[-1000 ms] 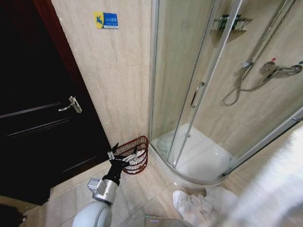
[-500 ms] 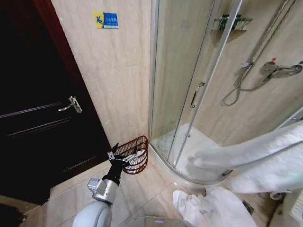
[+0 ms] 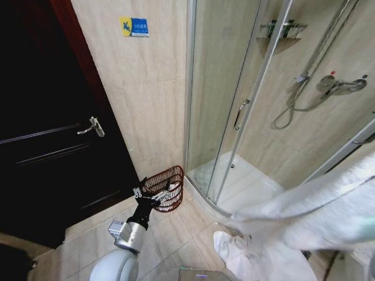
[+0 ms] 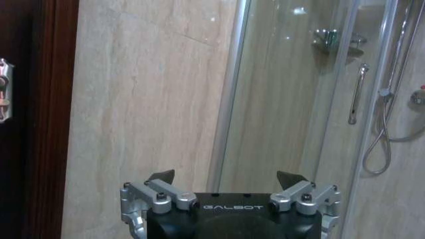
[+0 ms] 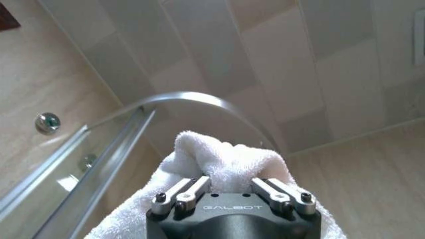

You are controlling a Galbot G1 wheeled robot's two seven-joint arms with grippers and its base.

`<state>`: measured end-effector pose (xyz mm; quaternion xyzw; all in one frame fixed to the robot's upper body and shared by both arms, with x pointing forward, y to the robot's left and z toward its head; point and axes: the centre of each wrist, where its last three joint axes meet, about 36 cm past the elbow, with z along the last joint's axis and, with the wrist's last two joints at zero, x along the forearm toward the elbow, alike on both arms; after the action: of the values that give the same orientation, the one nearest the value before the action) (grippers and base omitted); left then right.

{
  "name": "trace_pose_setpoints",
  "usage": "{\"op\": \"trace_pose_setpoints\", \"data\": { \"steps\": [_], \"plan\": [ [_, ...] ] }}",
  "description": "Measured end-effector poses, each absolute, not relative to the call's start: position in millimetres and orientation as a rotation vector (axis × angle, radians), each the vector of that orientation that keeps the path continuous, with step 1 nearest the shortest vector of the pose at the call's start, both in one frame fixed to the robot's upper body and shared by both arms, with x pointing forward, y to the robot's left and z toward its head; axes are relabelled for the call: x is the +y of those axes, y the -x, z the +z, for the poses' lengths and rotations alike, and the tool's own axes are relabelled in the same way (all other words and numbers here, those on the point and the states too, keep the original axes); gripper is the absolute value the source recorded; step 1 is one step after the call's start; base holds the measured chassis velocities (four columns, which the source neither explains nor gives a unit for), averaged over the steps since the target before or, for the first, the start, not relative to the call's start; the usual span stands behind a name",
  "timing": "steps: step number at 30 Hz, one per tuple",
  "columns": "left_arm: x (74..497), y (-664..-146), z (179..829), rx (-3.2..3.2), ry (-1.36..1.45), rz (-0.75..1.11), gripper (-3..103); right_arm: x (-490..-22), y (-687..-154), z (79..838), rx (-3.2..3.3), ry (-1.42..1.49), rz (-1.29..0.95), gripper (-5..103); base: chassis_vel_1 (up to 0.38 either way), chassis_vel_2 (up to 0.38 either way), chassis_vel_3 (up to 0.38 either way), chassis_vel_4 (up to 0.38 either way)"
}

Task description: Discard the used towel into the hamper.

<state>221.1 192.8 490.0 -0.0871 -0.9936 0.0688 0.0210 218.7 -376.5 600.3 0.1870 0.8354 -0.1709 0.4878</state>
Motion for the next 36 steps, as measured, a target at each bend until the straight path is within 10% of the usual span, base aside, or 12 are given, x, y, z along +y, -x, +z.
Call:
{"op": "trace_pose_setpoints", "data": {
  "steps": [36],
  "plan": [
    [192.8, -221.1, 490.0, -3.081, 0.270, 0.213, 100, -372.0, -236.3, 615.5, 2.071, -0.386, -0.362, 13, 0.036, 0.042, 0.039, 0.037]
  ]
}}
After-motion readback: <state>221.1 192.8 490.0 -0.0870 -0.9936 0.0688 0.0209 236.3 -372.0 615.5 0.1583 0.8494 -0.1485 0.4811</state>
